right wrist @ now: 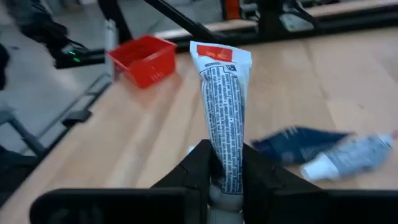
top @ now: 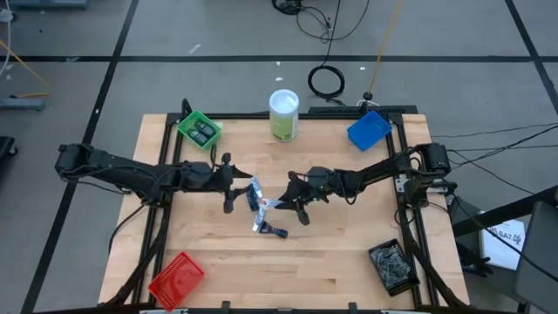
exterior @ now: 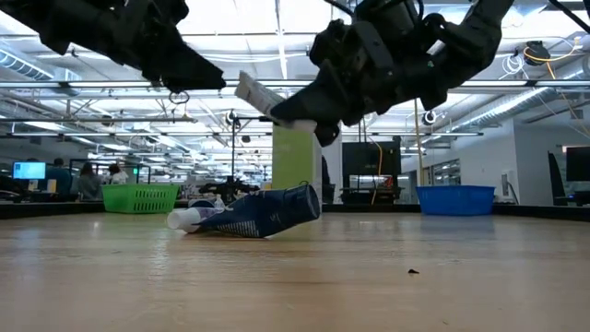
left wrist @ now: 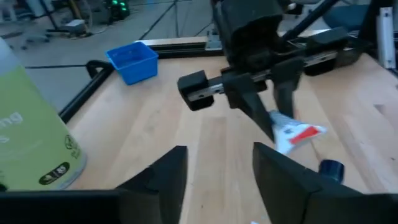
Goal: Pick & Place Travel size toiletries
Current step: Put the right white toothpaste into the red bin
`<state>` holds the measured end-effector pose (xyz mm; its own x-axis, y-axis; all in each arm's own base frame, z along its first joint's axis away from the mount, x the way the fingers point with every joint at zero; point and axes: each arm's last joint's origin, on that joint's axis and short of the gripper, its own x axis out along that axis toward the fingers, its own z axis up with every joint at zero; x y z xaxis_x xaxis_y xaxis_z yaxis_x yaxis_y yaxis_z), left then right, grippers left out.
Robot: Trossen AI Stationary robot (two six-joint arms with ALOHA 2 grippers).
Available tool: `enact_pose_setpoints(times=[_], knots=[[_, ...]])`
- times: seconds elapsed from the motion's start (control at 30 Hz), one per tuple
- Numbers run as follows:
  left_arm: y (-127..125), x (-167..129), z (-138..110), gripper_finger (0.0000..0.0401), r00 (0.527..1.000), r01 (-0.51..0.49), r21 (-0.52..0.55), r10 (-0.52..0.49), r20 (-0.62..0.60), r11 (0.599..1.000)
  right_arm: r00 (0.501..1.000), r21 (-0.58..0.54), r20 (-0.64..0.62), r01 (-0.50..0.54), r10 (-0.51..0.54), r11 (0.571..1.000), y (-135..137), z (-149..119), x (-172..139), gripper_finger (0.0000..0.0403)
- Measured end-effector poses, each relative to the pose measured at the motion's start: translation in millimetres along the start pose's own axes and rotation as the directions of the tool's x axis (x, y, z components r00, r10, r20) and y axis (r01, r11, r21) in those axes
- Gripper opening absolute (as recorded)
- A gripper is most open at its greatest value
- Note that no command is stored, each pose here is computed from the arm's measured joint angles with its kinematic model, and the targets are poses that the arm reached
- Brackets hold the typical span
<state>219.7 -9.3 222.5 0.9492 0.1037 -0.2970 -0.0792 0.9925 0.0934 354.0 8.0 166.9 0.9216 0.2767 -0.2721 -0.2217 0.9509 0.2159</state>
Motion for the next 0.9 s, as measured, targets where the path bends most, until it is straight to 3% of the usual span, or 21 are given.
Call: enact_pose_setpoints(times=[0.17, 0.3, 0.6, 0.9], knots=[[-13.4, 5.7, 6.6, 0.0251, 0.999, 0.040, 0.028, -0.040, -0.002, 0.999, 0.999, -0.007, 0.034, -0.019, 0.020, 1.000, -4.3, 4.2, -1.6, 0.0038], [-24.9, 14.2, 5.6, 0.0284, 0.995, 0.098, 0.129, -0.095, -0.032, 0.987, 0.998, 0.004, 0.057, -0.021, 0.021, 1.000, -7.2, 6.9, -2.7, 0.0042], [-35.9, 45.3, -2.9, 0.0289, 0.993, 0.109, 0.240, -0.098, -0.060, 0.965, 0.989, -0.013, 0.099, -0.106, 0.106, 0.994, -3.7, 12.1, -3.4, 0.0040], [-38.6, 55.2, 13.5, 0.0289, 0.994, 0.103, 0.286, -0.105, -0.008, 0.953, 0.990, -0.002, 0.089, -0.107, 0.106, 0.994, -3.4, 11.2, -3.1, 0.0042]])
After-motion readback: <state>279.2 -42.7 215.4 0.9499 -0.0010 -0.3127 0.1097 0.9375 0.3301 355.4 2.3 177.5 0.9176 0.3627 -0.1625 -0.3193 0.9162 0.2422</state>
